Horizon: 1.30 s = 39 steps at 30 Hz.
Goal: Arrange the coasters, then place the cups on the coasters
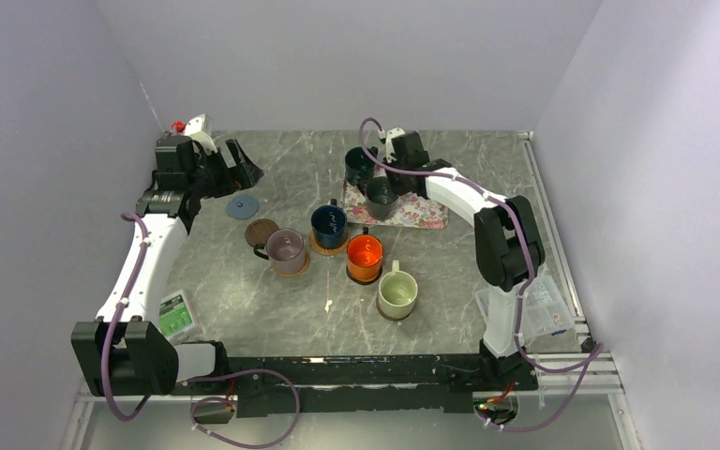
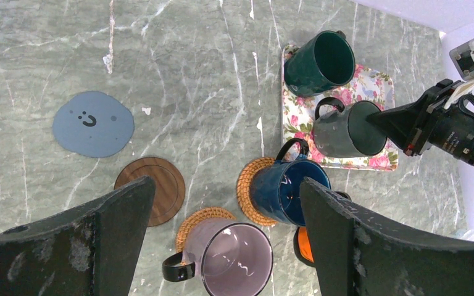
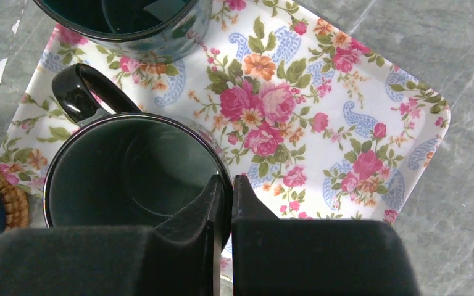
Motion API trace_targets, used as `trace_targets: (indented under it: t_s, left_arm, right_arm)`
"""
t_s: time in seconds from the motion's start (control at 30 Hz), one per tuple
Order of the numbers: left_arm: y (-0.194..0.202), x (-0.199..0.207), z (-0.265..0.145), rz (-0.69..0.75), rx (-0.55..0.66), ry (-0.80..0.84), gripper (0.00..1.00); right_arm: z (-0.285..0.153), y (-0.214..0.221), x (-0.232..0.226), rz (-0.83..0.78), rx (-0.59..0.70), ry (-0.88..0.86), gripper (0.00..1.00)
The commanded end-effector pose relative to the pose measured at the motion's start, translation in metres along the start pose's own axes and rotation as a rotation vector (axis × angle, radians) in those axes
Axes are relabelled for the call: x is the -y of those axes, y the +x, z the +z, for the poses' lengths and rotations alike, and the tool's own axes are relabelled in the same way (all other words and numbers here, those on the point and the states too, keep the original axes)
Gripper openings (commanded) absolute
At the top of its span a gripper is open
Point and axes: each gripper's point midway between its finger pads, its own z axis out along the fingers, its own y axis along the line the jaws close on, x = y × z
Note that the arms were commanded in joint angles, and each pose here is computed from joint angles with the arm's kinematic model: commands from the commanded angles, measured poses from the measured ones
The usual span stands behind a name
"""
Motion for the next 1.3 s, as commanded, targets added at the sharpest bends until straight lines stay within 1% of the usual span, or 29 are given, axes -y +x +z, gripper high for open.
trace_targets:
  t_s: [0.0,0.1,0.2,0.33,0.43,0.53,0.73,0.87,1.07,1.13,1.27]
  left_arm:
    - [-0.013,0.009,-0.005,0.021,0.038,0.024,0.94]
    - [-0.014,0.009,-0.007,0.024,0.042,0.021,0.94]
    - [-0.015,0.006,-0.006,0.031,0.054,0.01,0.94]
    - [-0.012,-0.003,0.0,0.009,0.021,-0.017,0.94]
    - [-0.015,-0.004,-0.003,-0.015,0.038,-0.005,0.94]
    - [-0.019,-0.004,-0.007,-0.007,0.064,-0.011,0.94]
    - [-0.024,-0.002,-0.015,0.001,0.087,-0.017,0.94]
    - [-0.03,-0.002,-0.023,0.009,0.124,-0.033,0.94]
    - [-0.038,-0.005,-0.033,0.022,0.168,-0.068,0.94]
    - [-0.038,-0.005,-0.034,0.021,0.172,-0.07,0.94]
    - [-0.042,-0.011,-0.039,0.006,0.193,-0.111,0.94]
  right_arm:
    - [-0.018,-0.024,0.01,0.066,0.05,0.045,0.0]
    - [-0.038,-0.04,0.016,0.078,0.085,0.07,0.0]
    - [-0.063,-0.06,0.019,0.138,0.14,0.078,0.0]
    - [-0.101,-0.086,0.013,0.187,0.216,0.044,0.0]
    - [-0.125,-0.101,-0.001,0.202,0.259,0.01,0.0]
    - [-0.146,-0.116,-0.021,0.182,0.296,-0.019,0.0]
    - [-0.166,-0.149,-0.059,0.129,0.342,-0.048,0.0]
    - [-0.165,-0.17,-0.097,0.09,0.361,-0.098,0.0]
    - [-0.14,-0.189,-0.153,0.06,0.349,-0.171,0.0]
    - [-0.126,-0.19,-0.169,0.055,0.342,-0.193,0.0]
    - [-0.113,-0.193,-0.193,0.062,0.352,-0.244,0.0]
